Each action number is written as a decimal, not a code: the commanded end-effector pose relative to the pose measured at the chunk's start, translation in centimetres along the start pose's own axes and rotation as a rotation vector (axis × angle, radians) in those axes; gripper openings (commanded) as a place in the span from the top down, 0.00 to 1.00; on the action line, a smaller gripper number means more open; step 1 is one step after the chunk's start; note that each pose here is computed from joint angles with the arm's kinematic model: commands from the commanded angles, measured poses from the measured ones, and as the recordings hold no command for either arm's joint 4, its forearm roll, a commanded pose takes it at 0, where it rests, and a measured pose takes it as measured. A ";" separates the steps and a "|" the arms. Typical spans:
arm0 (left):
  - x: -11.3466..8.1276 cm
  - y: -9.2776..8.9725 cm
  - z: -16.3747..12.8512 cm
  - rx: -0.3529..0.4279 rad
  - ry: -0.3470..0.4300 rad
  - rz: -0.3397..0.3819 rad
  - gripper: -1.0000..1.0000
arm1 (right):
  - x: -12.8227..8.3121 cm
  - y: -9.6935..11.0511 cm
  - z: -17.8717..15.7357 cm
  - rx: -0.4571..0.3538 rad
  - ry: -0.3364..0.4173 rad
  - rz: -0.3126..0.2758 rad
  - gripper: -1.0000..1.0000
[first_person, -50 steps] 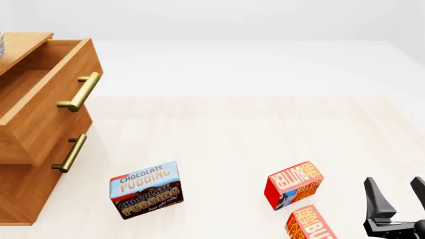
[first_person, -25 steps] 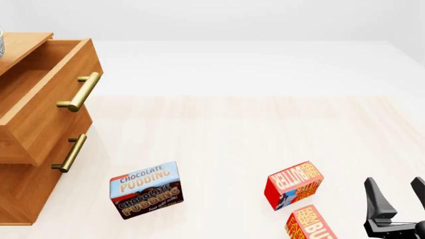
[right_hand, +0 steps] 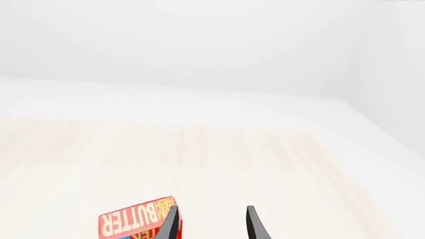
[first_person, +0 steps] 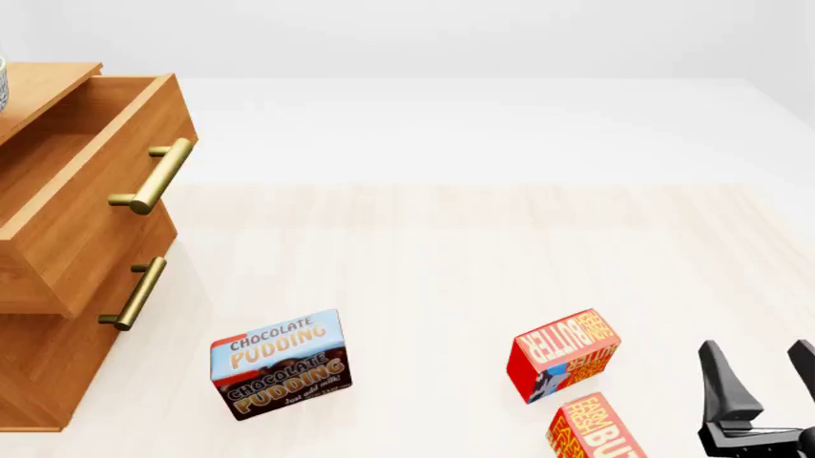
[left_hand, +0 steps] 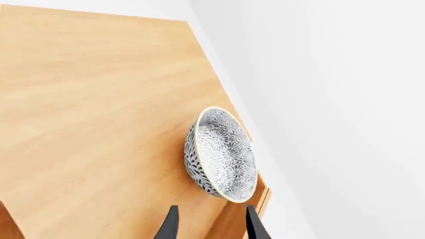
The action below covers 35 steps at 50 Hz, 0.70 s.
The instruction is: Put the bowl in the top drawer of the cabinet.
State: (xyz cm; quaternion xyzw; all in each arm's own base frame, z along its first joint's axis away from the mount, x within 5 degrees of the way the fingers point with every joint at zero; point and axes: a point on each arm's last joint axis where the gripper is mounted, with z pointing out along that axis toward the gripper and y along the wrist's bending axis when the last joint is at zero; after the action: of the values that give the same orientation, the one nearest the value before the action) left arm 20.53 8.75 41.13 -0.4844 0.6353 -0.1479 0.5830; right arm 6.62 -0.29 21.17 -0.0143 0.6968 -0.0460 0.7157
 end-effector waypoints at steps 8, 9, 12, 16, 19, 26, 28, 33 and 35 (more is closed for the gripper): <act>1.4 -0.9 -4.7 0.084 0.046 -0.014 0.00 | -0.1 0.1 -0.3 -0.012 -0.016 0.007 0.00; 1.5 -1.0 -5.1 0.094 0.051 -0.017 0.00 | -0.1 0.1 -0.3 -0.012 -0.016 0.007 0.00; 1.7 -1.1 -6.0 0.116 0.064 -0.021 0.00 | -0.1 0.1 -0.3 -0.013 -0.019 0.008 0.00; 1.9 -1.4 -7.0 0.139 0.079 -0.025 0.00 | -0.1 0.1 -0.4 -0.014 -0.022 0.008 0.00; 2.0 -1.5 -7.6 0.155 0.085 -0.030 0.00 | -0.1 0.1 -0.4 -0.015 -0.024 0.009 0.00; 2.9 -1.6 -10.1 0.228 0.146 -0.042 0.00 | -0.1 0.1 -0.5 -0.013 -0.027 0.009 0.00; 2.8 -1.7 -10.3 0.235 0.144 -0.037 0.00 | -0.1 0.1 -0.5 -0.013 -0.029 0.010 0.00; 3.1 -2.0 -12.1 0.296 0.188 -0.045 0.00 | -0.2 0.1 -0.5 -0.012 -0.030 0.011 0.00; 3.1 -2.0 -12.5 0.310 0.200 -0.044 0.00 | -0.2 0.1 -0.6 -0.014 -0.032 0.013 0.00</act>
State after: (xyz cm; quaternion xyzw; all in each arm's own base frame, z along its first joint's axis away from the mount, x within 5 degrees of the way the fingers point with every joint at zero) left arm 13.18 2.07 43.60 -0.4164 0.6440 -0.2607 0.5864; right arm 6.15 -0.18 21.29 -0.0160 0.6876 -0.0380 0.7249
